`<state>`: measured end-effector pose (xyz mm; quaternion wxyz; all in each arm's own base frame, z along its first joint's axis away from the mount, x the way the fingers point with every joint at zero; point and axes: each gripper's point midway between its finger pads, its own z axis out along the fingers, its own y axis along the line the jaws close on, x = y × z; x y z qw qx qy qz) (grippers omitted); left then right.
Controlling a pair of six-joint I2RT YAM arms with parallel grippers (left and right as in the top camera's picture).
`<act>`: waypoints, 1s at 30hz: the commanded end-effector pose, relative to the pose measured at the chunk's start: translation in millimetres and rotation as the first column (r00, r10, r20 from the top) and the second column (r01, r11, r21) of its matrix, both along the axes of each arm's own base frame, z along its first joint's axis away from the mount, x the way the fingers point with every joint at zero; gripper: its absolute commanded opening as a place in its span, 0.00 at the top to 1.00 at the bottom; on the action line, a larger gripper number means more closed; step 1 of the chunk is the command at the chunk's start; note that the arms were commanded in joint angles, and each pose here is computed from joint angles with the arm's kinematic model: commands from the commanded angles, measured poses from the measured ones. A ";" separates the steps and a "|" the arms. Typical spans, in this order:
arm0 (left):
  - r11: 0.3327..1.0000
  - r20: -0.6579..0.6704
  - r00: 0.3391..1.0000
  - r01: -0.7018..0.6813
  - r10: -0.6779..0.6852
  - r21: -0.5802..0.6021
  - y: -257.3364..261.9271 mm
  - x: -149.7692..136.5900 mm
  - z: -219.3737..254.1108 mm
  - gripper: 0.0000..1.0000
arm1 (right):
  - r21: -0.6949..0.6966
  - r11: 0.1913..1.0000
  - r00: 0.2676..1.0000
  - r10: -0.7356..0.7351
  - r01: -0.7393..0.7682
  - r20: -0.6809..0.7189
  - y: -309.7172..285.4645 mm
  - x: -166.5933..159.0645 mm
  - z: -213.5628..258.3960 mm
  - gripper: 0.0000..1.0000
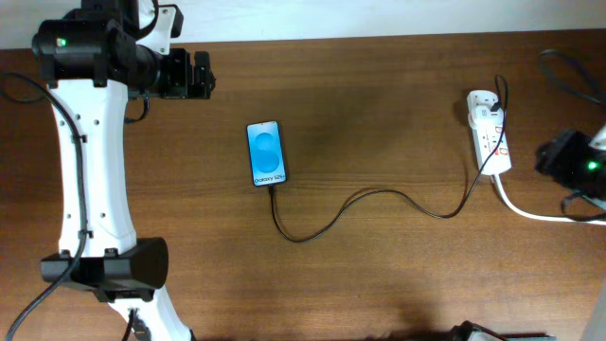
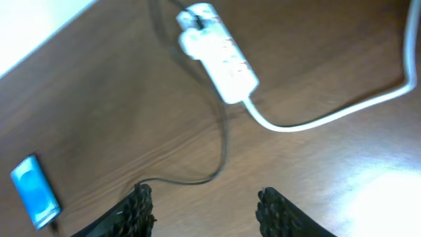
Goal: Plug charger to phone and switch on socket
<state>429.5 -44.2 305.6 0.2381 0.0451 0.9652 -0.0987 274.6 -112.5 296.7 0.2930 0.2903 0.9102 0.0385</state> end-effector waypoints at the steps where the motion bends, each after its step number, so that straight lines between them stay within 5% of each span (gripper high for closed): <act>1: 1.000 0.026 0.999 0.029 -0.029 -0.004 -2.2 -3.0 8.2 0.01 | 0.008 0.998 0.996 -0.060 0.061 -0.066 -42.3 8.6 -23.4 0.44; 4: 1.000 0.025 0.999 0.029 -0.029 -0.004 -2.3 -3.0 8.1 0.01 | 0.129 0.988 0.995 -0.078 0.086 -0.060 -74.3 39.9 -58.8 0.37; 7: 1.000 0.025 0.999 0.029 -0.029 -0.004 -2.3 -3.0 8.1 0.01 | 0.181 0.980 0.993 -0.069 0.086 -0.100 -100.1 76.1 -113.8 0.20; 11: 1.000 0.026 0.999 0.029 -0.029 -0.004 -2.3 -3.0 8.2 0.01 | 0.192 0.979 0.994 -0.051 0.069 -0.094 -117.2 109.2 -157.8 0.15; 18: 1.000 0.026 0.999 0.029 -0.029 -0.004 -2.3 -3.0 8.2 0.00 | 0.040 0.998 0.992 -0.040 0.045 -0.118 -119.2 145.6 -185.2 0.15; 30: 1.000 0.026 0.999 0.029 -0.029 -0.004 -2.3 -3.0 8.2 0.00 | 0.057 0.998 0.986 -0.014 0.024 -0.167 -104.6 177.4 -253.7 0.15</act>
